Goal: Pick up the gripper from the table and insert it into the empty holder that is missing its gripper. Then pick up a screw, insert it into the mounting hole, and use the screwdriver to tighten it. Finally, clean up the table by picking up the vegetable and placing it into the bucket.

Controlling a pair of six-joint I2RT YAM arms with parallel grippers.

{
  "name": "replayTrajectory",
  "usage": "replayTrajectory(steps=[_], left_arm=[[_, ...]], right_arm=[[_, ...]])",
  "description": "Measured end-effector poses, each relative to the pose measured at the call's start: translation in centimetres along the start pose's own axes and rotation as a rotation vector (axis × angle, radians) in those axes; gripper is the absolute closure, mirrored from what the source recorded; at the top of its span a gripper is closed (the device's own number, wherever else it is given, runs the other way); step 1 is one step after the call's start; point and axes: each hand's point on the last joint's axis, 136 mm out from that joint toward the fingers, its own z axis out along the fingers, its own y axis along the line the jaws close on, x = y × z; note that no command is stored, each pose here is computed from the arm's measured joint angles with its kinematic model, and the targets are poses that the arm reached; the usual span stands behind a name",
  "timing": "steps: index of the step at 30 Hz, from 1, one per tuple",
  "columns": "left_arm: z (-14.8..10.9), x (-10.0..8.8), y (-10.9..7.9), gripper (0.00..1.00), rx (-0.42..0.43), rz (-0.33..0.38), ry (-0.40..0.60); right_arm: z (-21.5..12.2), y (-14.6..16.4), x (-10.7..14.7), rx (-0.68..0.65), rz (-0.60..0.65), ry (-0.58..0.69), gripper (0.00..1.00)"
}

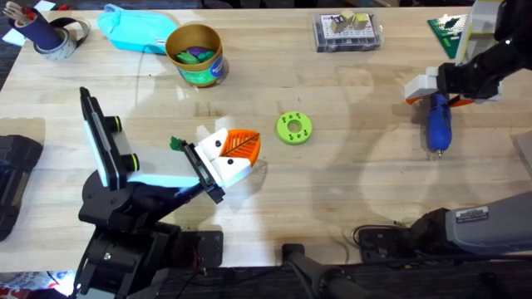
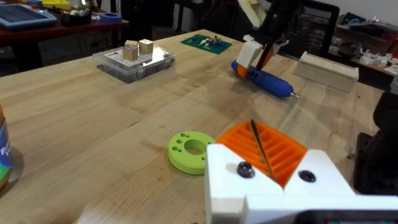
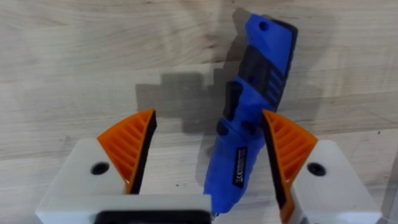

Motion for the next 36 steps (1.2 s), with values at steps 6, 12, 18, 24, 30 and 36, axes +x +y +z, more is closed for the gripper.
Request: replayTrajectory(steps=[6, 12, 18, 24, 30, 36], left_arm=[[0.0, 0.1, 0.0, 0.982, -0.001, -0.010, 0.005], [0.0, 0.1, 0.0, 0.982, -0.001, -0.009, 0.005], [0.0, 0.1, 0.0, 0.982, -0.001, -0.010, 0.006], [0.0, 0.1, 0.0, 0.981, -0.001, -0.010, 0.005], [0.0, 0.1, 0.0, 0.981, -0.001, -0.010, 0.005], [0.0, 0.1, 0.0, 0.981, -0.001, -0.010, 0.005]], right_arm=[[0.0, -0.2, 0.1, 0.008, 0.008, 0.004, 0.009], [-0.4, -0.6, 0.6, 0.014, 0.043, 0.017, 0.005], [-0.5, -2.4, 1.1, 0.038, 0.099, 0.019, 0.005], [-0.5, -4.7, -0.6, 0.070, 0.144, -0.067, 0.006], [1.1, -5.2, -1.7, 0.073, 0.174, -0.085, 0.005], [3.7, -5.0, -0.8, 0.055, 0.197, -0.014, 0.004]])
